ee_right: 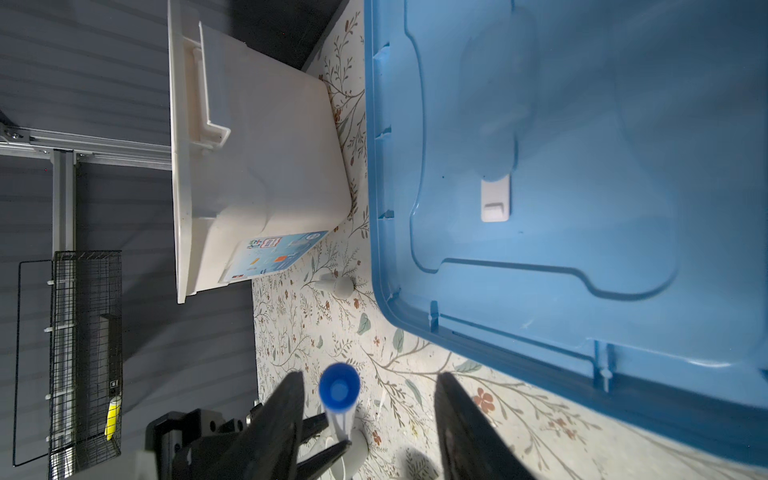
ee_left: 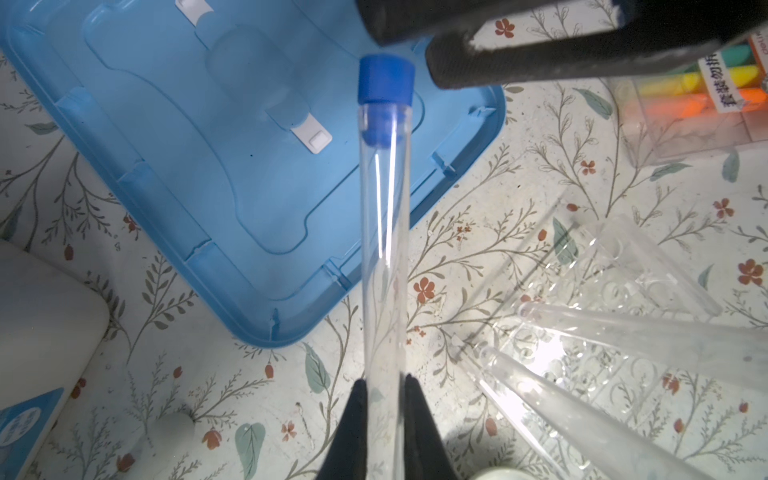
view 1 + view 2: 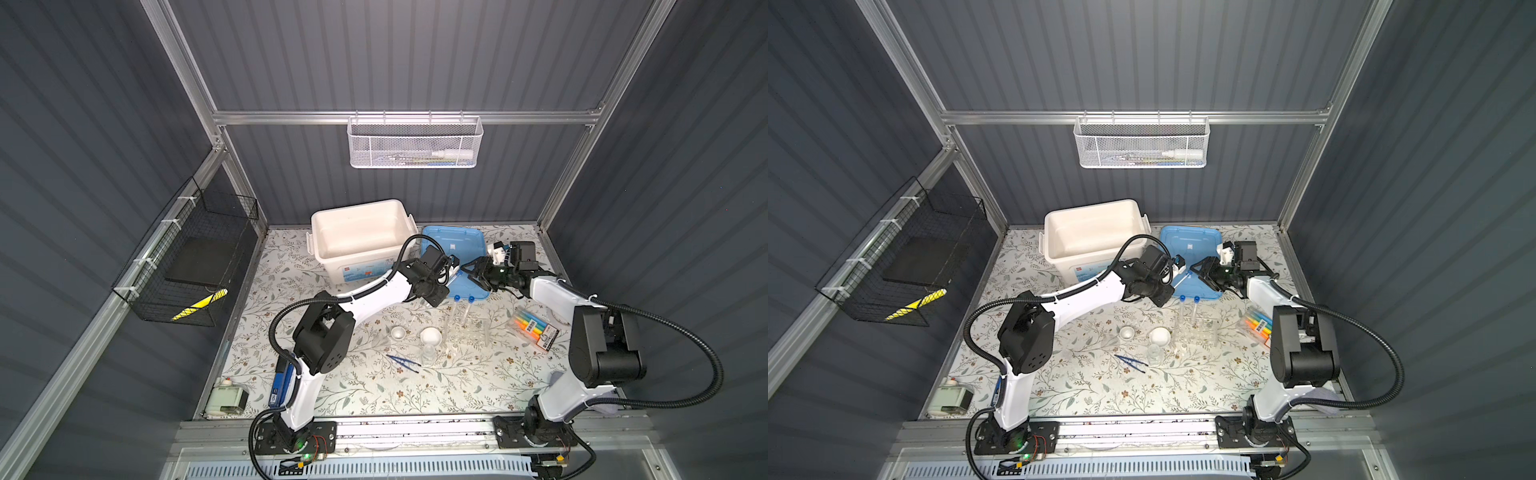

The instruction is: Organize the chemistry lab equipment

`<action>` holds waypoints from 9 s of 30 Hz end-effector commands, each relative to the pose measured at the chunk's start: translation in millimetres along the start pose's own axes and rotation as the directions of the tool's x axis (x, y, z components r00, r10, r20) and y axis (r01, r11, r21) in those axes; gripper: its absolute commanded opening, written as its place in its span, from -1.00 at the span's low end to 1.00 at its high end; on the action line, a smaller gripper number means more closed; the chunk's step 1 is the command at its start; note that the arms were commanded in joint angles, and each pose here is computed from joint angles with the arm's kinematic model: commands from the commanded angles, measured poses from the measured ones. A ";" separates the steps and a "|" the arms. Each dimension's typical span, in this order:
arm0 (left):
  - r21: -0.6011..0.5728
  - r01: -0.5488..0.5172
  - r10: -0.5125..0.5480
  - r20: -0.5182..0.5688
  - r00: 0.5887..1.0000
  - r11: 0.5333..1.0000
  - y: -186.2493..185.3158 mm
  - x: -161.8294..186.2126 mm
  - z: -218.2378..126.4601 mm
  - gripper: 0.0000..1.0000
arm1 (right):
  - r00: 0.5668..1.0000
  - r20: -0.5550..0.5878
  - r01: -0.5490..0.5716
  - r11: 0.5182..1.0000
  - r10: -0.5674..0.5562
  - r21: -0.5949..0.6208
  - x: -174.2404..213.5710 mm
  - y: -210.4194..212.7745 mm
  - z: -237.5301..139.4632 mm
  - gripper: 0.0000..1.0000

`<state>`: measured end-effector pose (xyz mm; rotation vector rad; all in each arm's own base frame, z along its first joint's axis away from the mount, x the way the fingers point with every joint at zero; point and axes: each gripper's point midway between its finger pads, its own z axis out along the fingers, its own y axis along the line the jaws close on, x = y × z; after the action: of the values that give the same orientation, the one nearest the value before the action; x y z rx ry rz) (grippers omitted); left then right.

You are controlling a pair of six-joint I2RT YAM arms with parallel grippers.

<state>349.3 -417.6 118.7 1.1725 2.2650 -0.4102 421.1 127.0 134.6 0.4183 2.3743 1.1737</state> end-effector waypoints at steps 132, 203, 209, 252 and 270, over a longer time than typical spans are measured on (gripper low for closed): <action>-0.233 0.346 -0.337 0.081 0.938 0.909 52.2 82.0 -67.5 0.99 | 0.721 0.289 0.339 0.685 -0.629 0.645 58.3 16.0 -115.4 -0.60; -0.416 0.576 -0.484 0.313 0.817 0.704 120.2 91.6 -169.0 0.99 | 0.678 0.355 0.360 0.711 -0.644 0.604 34.0 62.1 -139.5 0.98; -0.406 0.561 -0.489 0.275 0.828 0.721 120.3 92.6 -165.6 0.99 | 0.677 0.358 0.382 0.723 -0.643 0.576 27.7 72.8 -137.4 0.98; -0.495 0.778 -0.718 0.368 0.591 0.387 236.3 154.7 -262.8 0.99 | 0.682 -0.047 0.683 0.612 -0.730 0.399 79.6 146.3 -70.8 0.76; -0.424 0.796 -0.780 0.267 0.566 0.432 316.4 142.9 -220.7 0.32 | 0.716 -0.222 0.693 0.638 -0.662 0.335 144.9 127.1 -70.7 0.64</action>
<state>464.0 -30.5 194.1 -0.3131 2.5463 -0.0913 288.8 222.9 244.4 -0.3992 2.4085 0.3283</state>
